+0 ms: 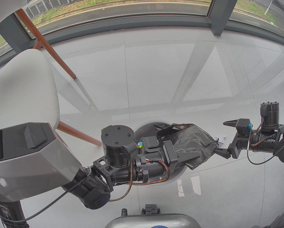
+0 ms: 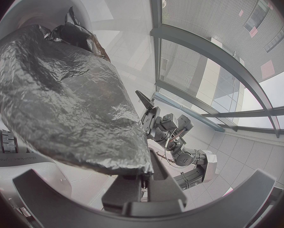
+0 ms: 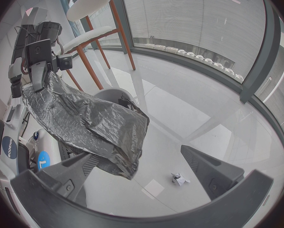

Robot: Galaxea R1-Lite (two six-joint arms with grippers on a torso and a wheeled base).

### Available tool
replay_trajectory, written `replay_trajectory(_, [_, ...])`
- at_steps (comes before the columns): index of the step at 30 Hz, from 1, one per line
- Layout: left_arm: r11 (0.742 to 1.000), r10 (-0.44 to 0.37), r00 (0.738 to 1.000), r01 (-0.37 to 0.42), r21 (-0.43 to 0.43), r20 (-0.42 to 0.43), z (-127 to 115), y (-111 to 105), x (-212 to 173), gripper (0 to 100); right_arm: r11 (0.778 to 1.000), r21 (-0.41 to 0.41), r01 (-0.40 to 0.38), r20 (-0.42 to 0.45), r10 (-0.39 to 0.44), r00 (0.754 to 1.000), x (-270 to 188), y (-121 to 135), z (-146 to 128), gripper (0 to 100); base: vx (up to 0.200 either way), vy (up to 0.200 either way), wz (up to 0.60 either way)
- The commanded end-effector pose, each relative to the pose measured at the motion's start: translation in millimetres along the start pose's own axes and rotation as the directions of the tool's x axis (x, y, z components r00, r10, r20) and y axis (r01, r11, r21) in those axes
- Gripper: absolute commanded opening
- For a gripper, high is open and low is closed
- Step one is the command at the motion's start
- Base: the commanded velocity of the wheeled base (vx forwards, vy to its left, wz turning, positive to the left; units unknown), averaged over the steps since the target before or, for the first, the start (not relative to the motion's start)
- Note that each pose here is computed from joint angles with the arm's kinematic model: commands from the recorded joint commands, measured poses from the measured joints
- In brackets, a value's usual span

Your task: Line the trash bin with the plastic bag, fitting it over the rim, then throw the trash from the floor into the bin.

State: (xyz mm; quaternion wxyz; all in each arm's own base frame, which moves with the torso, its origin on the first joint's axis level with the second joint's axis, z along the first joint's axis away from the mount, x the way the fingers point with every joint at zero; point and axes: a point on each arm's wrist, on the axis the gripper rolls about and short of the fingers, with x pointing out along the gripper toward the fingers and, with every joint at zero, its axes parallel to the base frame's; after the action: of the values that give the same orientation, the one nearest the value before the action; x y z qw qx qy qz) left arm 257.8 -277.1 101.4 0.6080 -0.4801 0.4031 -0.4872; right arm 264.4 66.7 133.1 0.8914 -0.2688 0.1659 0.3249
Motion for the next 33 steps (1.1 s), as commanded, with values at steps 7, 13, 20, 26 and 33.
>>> replay_trajectory(7, [1.0,-0.004,1.0,0.004,0.003,0.002,1.3,0.0,1.6,0,0.999,-0.028,-0.022,0.035,0.023,0.999,-3.1,9.0,9.4,100,0.0,0.0,0.0])
replay_trajectory(13, [1.0,-0.004,1.0,0.004,0.003,0.003,1.3,0.0,1.6,0,0.999,-0.048,-0.017,0.078,0.021,0.997,-0.8,11.6,16.7,100,0.0,0.0,0.0])
replay_trajectory(20, [1.0,-0.002,1.0,0.002,0.002,0.003,1.3,0.6,1.7,0,0.997,-0.062,-0.043,0.092,0.048,0.995,1.9,17.9,21.6,100,0.0,0.0,0.0])
replay_trajectory(26, [1.0,-0.002,1.0,0.002,0.001,0.001,1.2,1.2,1.9,0,0.996,-0.068,-0.058,0.095,0.064,0.993,1.9,22.3,22.8,100,0.0,0.0,0.0])
replay_trajectory(33, [1.0,-0.002,1.0,0.002,0.003,0.004,2.2,0.8,1.1,0,0.996,-0.066,-0.059,0.091,0.065,0.994,1.3,22.8,21.4,100,0.0,0.0,0.0])
